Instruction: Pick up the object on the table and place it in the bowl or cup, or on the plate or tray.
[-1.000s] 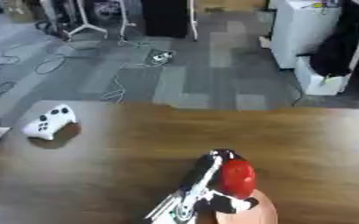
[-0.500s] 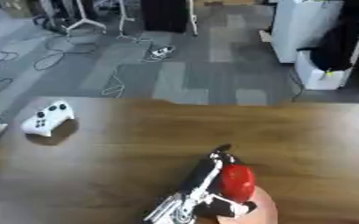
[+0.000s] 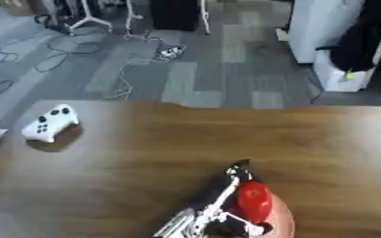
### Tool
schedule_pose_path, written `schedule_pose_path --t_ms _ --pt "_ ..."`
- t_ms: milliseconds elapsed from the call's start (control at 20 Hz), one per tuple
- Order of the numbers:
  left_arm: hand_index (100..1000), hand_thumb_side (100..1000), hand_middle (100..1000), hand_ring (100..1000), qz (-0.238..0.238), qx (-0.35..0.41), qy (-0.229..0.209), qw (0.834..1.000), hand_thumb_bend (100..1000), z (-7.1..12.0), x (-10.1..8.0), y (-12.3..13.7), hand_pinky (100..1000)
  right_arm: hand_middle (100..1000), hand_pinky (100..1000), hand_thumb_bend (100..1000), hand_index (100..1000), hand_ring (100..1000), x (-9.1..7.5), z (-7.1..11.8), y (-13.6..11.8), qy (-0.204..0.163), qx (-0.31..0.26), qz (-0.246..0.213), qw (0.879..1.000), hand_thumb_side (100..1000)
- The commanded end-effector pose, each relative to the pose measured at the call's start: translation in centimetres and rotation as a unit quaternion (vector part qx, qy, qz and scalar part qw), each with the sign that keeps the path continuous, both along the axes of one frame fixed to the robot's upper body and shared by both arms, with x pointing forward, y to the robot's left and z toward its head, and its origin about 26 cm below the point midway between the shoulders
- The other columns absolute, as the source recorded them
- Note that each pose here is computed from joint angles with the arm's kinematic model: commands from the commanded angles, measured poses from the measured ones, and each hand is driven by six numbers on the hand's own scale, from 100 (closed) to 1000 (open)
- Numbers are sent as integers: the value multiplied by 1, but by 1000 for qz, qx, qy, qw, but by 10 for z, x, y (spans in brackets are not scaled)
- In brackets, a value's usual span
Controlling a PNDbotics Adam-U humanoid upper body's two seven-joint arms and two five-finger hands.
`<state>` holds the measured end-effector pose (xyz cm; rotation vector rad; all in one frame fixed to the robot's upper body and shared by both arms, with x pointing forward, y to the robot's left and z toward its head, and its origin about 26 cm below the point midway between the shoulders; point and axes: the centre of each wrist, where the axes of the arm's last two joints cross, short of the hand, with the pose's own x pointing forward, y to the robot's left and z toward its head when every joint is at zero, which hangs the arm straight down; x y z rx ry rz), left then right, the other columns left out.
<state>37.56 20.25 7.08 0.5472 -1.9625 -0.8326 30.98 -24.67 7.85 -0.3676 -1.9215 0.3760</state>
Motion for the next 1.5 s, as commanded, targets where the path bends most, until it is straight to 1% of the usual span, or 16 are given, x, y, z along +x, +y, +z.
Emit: schedule_pose_path --t_ms 50,100,150,250,450,500,550,800,850,900,950,1050,1100,1150,1400,1500 --pt "398 100 385 1000 -10 1 -4 1000 469 3 1 -1 294 768 663 347 812 497 1 8 -2 -15 -5 -2 1000 642" --pt "394 100 381 1000 -11 0 -4 1000 467 3 1 -1 293 768 663 347 812 497 1 8 -2 -15 -5 -2 1000 642" --pt "452 100 437 1000 -12 0 -4 1000 500 3 1 -1 306 768 663 347 812 497 1 8 -2 -15 -5 -2 1000 642" --pt "510 100 478 1000 -15 1 -2 1000 528 3 1 -1 317 768 663 347 812 497 1 8 -2 -15 -5 -2 1000 642" --pt "582 100 523 1000 -18 4 1 1000 549 3 1 0 337 768 663 347 812 496 1 8 -2 -14 -4 -3 1000 642" --pt "582 100 523 1000 -19 6 2 1000 549 3 1 0 337 768 663 347 812 496 1 7 -2 -14 -4 -3 1000 642" --pt "636 100 543 1000 -21 7 3 1000 570 3 1 0 349 769 663 347 812 496 1 7 -2 -14 -4 -3 1000 642" --pt "659 129 618 1000 -26 10 2 1000 590 4 2 1 408 769 663 347 812 496 1 7 -3 -13 -4 -4 1000 642" --pt "682 163 682 1000 -27 12 3 1000 605 4 2 2 449 769 663 347 812 496 1 7 -3 -13 -4 -4 1000 642" --pt "682 163 682 1000 -28 14 4 1000 605 4 2 2 449 769 663 347 812 496 1 6 -3 -12 -4 -4 1000 642" --pt "735 256 759 1000 -30 17 5 999 646 4 2 2 524 769 663 348 812 496 0 6 -3 -12 -4 -4 1000 642" --pt "782 407 801 1000 -35 24 8 999 725 3 2 2 570 769 663 348 811 496 0 6 -3 -12 -4 -5 1000 642" --pt "786 417 804 1000 -39 28 10 999 730 3 2 3 573 769 663 348 812 496 0 6 -3 -12 -4 -5 1000 642" --pt "808 511 818 1000 -42 32 11 999 795 3 2 3 591 769 663 348 812 496 0 6 -3 -11 -3 -5 1000 643" --pt "881 626 844 1000 -48 42 14 998 920 4 2 4 613 769 663 348 812 496 0 5 -4 -11 -3 -6 1000 642" --pt "914 664 869 1000 -49 44 13 998 953 5 3 5 631 769 663 348 812 496 0 5 -4 -11 -3 -6 1000 643"
